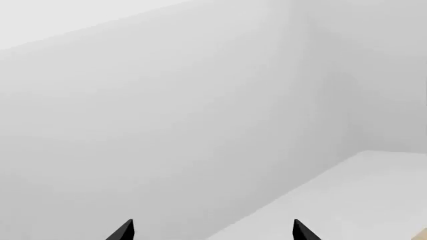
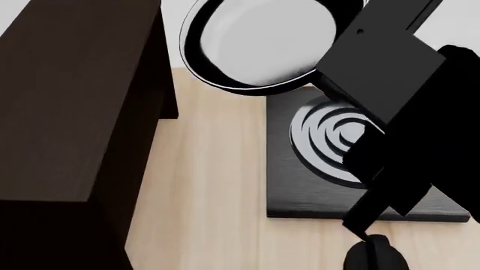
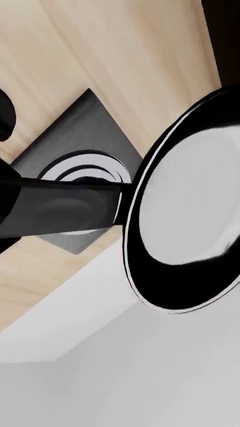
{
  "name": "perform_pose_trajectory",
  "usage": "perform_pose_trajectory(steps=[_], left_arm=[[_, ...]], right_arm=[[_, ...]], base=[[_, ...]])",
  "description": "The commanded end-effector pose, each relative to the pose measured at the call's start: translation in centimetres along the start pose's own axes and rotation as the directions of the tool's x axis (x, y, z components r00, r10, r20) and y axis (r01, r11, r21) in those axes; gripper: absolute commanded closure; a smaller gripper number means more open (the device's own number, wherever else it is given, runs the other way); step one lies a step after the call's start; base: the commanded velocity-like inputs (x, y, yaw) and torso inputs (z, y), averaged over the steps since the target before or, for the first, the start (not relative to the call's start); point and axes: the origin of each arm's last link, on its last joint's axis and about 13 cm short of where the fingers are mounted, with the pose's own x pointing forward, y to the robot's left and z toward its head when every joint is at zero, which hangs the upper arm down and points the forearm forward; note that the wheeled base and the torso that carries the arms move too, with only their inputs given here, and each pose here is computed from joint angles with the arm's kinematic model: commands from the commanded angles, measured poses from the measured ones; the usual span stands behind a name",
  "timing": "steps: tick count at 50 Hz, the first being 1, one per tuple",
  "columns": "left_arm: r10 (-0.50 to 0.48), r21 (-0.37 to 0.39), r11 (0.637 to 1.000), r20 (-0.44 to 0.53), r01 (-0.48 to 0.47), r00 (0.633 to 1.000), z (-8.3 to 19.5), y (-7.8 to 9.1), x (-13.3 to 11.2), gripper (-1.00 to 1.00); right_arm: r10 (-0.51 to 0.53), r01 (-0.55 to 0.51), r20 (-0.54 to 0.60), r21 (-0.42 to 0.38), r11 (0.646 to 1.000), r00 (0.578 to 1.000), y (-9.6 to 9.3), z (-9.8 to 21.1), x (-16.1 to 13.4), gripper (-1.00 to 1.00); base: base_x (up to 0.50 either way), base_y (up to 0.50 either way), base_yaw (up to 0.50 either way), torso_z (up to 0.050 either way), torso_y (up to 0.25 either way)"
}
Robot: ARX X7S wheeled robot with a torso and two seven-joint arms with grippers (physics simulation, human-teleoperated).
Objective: Put the frying pan under the cabinet shelf.
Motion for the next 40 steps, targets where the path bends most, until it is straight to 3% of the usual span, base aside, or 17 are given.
perform_pose_trajectory(steps=[1, 40], left_arm=[[0.002, 0.006, 1.0, 0.013, -0.002, 1.0, 0.5, 0.0, -0.4, -1.0], [-0.006, 0.023, 1.0, 0.036, 0.005, 0.999, 1.7, 0.0, -0.8, -1.0]], right_arm=[[-0.163, 0.164, 0.043, -0.003, 0.986, 0.986, -1.3, 0.5, -0.8, 1.0], [-0.143, 0.144, 0.04, -0.026, 0.989, 0.989, -0.9, 0.6, -1.0, 1.0]], base=[[0.0, 0.0, 0.0, 0.019, -0.123], [0.0, 0.0, 0.0, 0.019, -0.117]])
